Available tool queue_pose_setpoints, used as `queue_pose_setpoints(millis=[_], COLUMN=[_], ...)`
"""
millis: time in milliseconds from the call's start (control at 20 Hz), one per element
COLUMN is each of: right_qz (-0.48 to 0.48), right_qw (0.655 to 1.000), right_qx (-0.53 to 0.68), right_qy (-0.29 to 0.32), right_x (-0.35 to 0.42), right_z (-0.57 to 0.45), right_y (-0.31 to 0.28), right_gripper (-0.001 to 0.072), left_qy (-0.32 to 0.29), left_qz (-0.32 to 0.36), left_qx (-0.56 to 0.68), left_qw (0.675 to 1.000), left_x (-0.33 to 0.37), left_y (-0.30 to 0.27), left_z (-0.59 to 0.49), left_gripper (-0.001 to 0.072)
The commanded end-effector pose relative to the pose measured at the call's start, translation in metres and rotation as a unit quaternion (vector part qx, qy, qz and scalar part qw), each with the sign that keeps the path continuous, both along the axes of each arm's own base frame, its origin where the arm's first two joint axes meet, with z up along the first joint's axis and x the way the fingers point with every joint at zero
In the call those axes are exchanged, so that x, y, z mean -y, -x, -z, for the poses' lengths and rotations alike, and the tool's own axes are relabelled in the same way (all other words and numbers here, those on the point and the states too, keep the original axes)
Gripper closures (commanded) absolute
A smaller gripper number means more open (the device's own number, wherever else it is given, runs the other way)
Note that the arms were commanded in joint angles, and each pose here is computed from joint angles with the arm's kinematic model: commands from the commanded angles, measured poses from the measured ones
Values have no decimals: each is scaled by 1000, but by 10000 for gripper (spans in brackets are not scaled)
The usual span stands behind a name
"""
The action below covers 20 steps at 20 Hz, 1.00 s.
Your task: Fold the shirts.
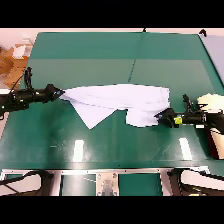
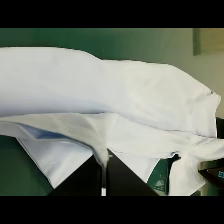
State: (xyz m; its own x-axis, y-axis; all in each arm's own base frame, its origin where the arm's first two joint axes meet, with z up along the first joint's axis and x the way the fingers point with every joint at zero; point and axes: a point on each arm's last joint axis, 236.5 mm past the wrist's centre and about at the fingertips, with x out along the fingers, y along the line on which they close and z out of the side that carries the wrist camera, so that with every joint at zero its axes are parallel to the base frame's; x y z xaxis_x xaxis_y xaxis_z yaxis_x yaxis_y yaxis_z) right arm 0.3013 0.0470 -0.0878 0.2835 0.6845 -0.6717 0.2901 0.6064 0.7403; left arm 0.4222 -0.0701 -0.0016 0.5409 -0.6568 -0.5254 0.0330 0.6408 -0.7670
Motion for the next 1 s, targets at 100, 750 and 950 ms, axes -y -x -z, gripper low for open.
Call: queue_pose_setpoints(millis=[100,750,950], right_qz=[30,-5,-53], right_qw=[999,999,995], right_qx=[20,29,53], right_qy=[-6,17,-73], right_x=[29,0,-49], right_z=[-23,-13,-56], right_y=[-19,-32,-35], right_gripper=[340,431,689], left_qy=[-1,-1,3], left_qz=[-1,0,5], left_qx=[0,0,-2], left_qw=[1000,1000,1000], left_x=[-1,0,2], left_y=[0,0,2], left_z=[1,1,0], left_gripper=[684,684,684])
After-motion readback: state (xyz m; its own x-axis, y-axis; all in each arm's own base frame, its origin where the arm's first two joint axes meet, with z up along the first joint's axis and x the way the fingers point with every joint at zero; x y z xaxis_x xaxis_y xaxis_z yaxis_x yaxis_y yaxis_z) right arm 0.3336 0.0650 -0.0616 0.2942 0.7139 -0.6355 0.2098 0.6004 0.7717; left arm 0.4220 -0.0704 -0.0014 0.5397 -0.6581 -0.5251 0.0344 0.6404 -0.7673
